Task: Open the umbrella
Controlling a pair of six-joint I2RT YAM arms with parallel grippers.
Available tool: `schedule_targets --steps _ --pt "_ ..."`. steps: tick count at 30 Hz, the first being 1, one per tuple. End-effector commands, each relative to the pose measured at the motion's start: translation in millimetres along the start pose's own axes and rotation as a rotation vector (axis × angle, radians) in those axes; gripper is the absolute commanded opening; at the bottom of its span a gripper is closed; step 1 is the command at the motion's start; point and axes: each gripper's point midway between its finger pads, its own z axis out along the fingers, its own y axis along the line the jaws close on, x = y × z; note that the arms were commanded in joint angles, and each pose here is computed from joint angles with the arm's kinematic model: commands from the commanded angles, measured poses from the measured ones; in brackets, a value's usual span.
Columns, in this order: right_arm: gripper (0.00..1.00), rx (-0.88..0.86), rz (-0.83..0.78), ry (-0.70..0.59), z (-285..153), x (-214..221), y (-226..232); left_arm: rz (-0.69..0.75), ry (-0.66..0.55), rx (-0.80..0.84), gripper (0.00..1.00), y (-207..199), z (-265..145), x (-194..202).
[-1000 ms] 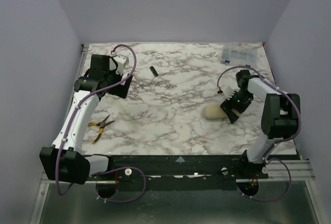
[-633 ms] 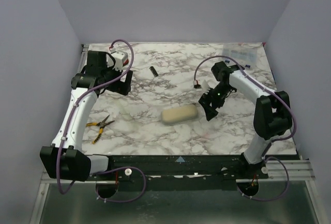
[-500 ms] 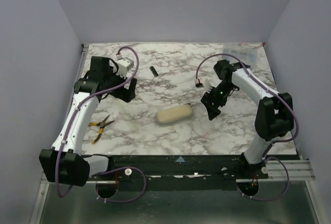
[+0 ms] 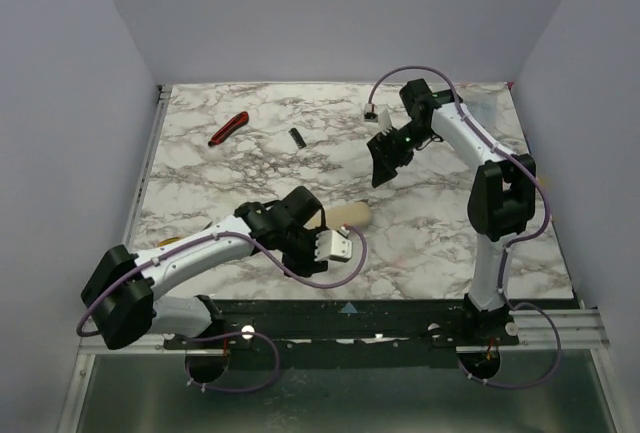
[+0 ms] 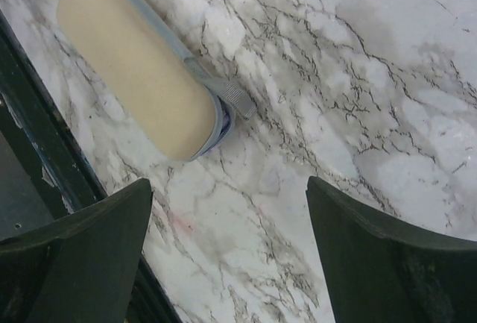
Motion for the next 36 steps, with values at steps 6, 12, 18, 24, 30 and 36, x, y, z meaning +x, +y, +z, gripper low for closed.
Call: schedule_targets --steps 6,12,18,24,30,36 --pt "0.84 -0.103 0.071 -0.073 27.2 -1.9 4.8 -0.074 0.002 -0.015 0.43 34.9 40.5 -24.9" --pt "0.82 -0.156 0.09 -0.081 36.8 17.7 18.3 -0.272 -0.024 -0.162 0.43 96.2 33.4 -11.9" --pt "0.78 -0.257 0.137 -0.085 39.6 38.4 46.4 -0.379 -0.097 -0.35 0.42 157.3 7.8 -4.1" --pt "0.78 -0.24 0.13 -0.109 29.0 37.7 56.2 -0.271 -0.211 -0.372 0.41 143.2 -20.4 -15.2" --pt "0.79 -0.152 0.187 -0.244 35.5 15.2 49.7 -0.387 -0.3 -0.368 0.45 110.4 -21.2 -15.6" --pt "0.79 -0.133 0.176 -0.255 58.4 8.1 43.4 -0.483 -0.259 -0.319 0.38 88.7 3.9 -6.6"
